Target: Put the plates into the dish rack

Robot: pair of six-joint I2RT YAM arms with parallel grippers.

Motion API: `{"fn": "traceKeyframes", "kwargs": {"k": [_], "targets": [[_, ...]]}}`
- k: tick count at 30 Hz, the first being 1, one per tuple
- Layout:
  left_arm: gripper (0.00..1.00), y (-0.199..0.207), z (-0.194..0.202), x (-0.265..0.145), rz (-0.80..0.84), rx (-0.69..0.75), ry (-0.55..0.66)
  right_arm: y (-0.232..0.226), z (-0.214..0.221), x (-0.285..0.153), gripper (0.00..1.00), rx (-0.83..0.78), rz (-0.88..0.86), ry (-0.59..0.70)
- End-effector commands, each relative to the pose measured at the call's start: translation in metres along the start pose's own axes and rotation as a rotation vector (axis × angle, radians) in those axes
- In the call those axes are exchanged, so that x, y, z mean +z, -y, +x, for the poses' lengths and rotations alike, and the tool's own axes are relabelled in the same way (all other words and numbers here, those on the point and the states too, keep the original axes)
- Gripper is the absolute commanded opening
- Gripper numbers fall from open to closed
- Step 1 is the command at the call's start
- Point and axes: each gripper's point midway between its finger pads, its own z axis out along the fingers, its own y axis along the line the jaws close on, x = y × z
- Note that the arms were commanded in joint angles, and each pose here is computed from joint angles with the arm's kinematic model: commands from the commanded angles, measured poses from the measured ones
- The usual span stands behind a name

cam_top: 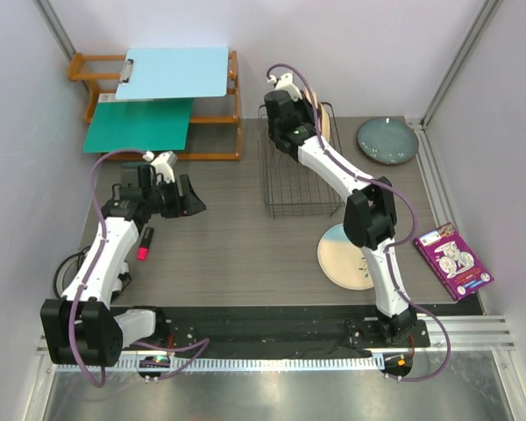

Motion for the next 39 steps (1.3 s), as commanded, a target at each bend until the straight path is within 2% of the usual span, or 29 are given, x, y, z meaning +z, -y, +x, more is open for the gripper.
{"fn": "traceKeyframes", "kwargs": {"k": [1,10,20,21,24,25,27,30,32,33,35,38,39], "targets": [[0.64,0.005,-0.011,-0.001,0.022,0.015,0.048,0.037,-0.025,-0.008,0.01,0.109,0.113,0.025],[0.64,0.002,-0.005,0.001,0.015,0.009,0.039,-0.008,0.006,-0.013,0.01,0.023,0.038,-0.022],[0.65,0.001,-0.002,0.002,0.015,0.002,0.032,-0.028,0.019,-0.004,0.02,-0.004,0.042,-0.041],[0.65,0.001,-0.001,0.002,0.014,0.001,0.029,-0.028,0.020,-0.005,0.15,-0.010,0.044,-0.042],[0.65,0.001,0.000,0.002,0.017,0.001,0.028,-0.024,0.017,-0.006,0.41,-0.010,0.037,-0.039],[0.65,0.001,0.000,0.002,0.014,-0.001,0.029,-0.022,0.014,-0.008,0.53,-0.004,0.035,-0.035],[0.66,0.000,0.001,0.002,0.009,-0.003,0.030,-0.013,0.005,-0.013,0.62,0.016,0.029,-0.021],[0.69,-0.006,0.001,0.004,-0.019,-0.019,0.036,0.000,-0.009,-0.026,0.65,0.035,0.019,0.002],[0.76,-0.008,0.003,0.007,-0.036,-0.054,0.031,0.007,-0.020,-0.038,0.68,0.043,0.009,0.019],[0.76,-0.005,0.005,0.008,-0.026,-0.060,0.023,0.004,-0.025,-0.051,0.69,0.039,-0.012,0.034],[0.76,0.001,0.012,0.015,-0.023,-0.102,0.002,0.029,-0.048,-0.079,0.70,0.096,-0.035,0.077],[0.76,0.018,0.019,0.023,0.028,-0.147,-0.011,0.056,-0.054,-0.103,0.73,0.157,-0.060,0.095],[0.76,0.025,0.028,0.027,0.055,-0.155,-0.030,0.057,-0.042,-0.105,0.76,0.126,-0.071,0.077]]}}
